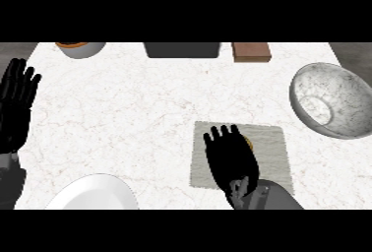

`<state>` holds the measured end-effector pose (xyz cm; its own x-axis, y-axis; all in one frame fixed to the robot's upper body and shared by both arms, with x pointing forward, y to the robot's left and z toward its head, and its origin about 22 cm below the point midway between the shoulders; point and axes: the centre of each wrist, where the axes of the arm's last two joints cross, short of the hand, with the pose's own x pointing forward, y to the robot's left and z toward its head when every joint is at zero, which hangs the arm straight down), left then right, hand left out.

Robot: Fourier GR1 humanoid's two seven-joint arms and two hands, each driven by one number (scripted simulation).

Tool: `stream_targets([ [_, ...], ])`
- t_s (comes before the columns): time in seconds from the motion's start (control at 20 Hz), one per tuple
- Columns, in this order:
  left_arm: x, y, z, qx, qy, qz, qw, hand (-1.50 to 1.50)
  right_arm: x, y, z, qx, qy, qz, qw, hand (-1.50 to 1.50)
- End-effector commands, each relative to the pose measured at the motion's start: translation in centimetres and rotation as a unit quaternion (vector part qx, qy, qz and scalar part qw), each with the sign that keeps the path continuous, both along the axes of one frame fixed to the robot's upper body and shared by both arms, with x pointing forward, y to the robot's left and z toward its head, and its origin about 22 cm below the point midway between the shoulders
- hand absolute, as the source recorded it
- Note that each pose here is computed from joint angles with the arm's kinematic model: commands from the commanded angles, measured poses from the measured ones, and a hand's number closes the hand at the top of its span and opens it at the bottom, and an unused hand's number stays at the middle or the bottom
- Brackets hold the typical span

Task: Pick the squash from the placemat and place it in the bowl

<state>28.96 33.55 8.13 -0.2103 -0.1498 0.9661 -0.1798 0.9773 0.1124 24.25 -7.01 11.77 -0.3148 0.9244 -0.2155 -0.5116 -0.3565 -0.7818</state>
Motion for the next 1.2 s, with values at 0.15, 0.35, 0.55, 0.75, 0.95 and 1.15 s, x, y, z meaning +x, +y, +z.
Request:
stream_targets([
  [0.15,1.7,-0.3,0.0,0.003,0.003,0.004,1.0000,0.00,0.8,-2.8,-4.1,-0.014,-0.008,-0.007,1.000,-1.50],
  [0.35,1.9,-2.1,0.2,0.009,0.005,-0.004,0.9999,0.00,3.7,-2.9,-3.1,0.009,-0.004,-0.003,1.000,-1.50],
  [0.55,0.6,-0.5,-0.3,-0.006,0.007,-0.003,1.0000,0.00,1.9,-2.8,-4.1,0.023,0.006,0.021,1.000,-1.50],
  [0.75,1.3,-0.3,0.9,-0.002,0.000,-0.007,1.0000,0.00,3.4,-1.6,-6.4,0.015,0.007,0.023,1.000,-1.50],
  [0.95,1.3,0.6,0.3,0.004,-0.004,0.004,1.0000,0.00,3.2,-3.2,-6.7,-0.002,0.008,0.017,1.000,-1.50],
  [1.15,-0.4,0.1,-1.6,-0.001,0.002,0.003,1.0000,0.00,4.9,-3.6,-8.4,0.006,0.011,0.006,1.000,-1.50],
])
